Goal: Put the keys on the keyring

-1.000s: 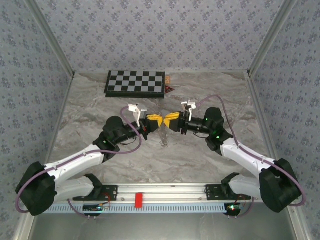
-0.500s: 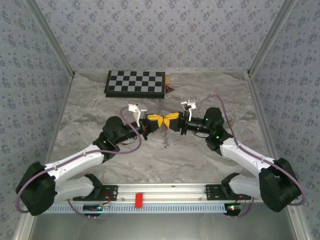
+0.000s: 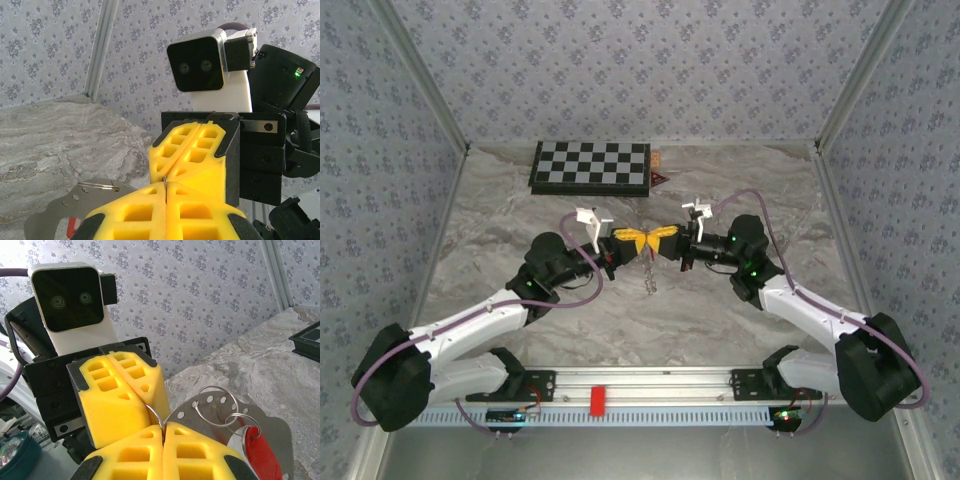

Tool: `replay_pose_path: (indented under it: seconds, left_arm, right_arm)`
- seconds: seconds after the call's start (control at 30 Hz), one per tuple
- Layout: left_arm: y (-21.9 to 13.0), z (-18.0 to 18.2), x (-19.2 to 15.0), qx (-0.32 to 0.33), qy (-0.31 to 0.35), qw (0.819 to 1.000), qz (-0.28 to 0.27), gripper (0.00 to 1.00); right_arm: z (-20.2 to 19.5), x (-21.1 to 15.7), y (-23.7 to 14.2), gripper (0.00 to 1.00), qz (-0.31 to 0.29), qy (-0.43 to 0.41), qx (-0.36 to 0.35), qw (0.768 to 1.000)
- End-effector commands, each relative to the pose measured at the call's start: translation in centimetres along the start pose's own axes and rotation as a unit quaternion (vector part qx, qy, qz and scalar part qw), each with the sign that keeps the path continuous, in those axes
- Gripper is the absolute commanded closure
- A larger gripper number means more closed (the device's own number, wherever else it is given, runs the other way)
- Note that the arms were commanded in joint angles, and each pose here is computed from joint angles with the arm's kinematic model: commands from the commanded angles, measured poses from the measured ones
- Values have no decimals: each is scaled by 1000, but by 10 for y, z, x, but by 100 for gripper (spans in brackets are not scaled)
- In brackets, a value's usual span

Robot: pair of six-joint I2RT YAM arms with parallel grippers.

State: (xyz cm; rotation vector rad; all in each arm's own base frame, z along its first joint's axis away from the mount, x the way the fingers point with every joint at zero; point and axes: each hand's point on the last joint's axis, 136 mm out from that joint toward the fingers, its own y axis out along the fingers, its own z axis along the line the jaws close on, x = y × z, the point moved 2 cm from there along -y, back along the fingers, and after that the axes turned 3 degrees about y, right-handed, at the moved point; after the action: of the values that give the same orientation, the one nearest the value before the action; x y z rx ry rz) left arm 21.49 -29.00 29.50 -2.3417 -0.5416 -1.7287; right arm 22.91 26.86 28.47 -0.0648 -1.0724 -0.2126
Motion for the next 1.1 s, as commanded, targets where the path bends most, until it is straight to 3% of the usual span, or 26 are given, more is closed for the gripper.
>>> replay_pose_path:
  seconds: [0.0, 0.07, 0.23, 0.53, 0.77, 1.07]
  left_arm:
    - [-4, -6, 17, -8, 14, 999, -31, 100]
    - [-5, -3, 15, 0, 13, 1000, -25, 90]
    - [-13, 10, 12, 23, 8, 1000, -15, 77]
    - [-28, 16, -9, 24, 23, 998, 47, 76]
    - [-38, 16, -29, 27, 46, 994, 99, 76]
    - [-38, 16, -48, 12, 44, 990, 136, 76]
  right_arm:
    - [5, 0, -1, 100, 7, -31, 2, 999]
    - [2, -3, -3, 100, 15, -43, -15, 999]
    - [-10, -16, -8, 100, 60, -74, -72, 993]
    - [-17, -46, -6, 100, 180, -163, -150, 958]
    - [-19, -56, 7, 100, 258, -227, -155, 926]
    - [-9, -50, 19, 100, 275, -253, -116, 920]
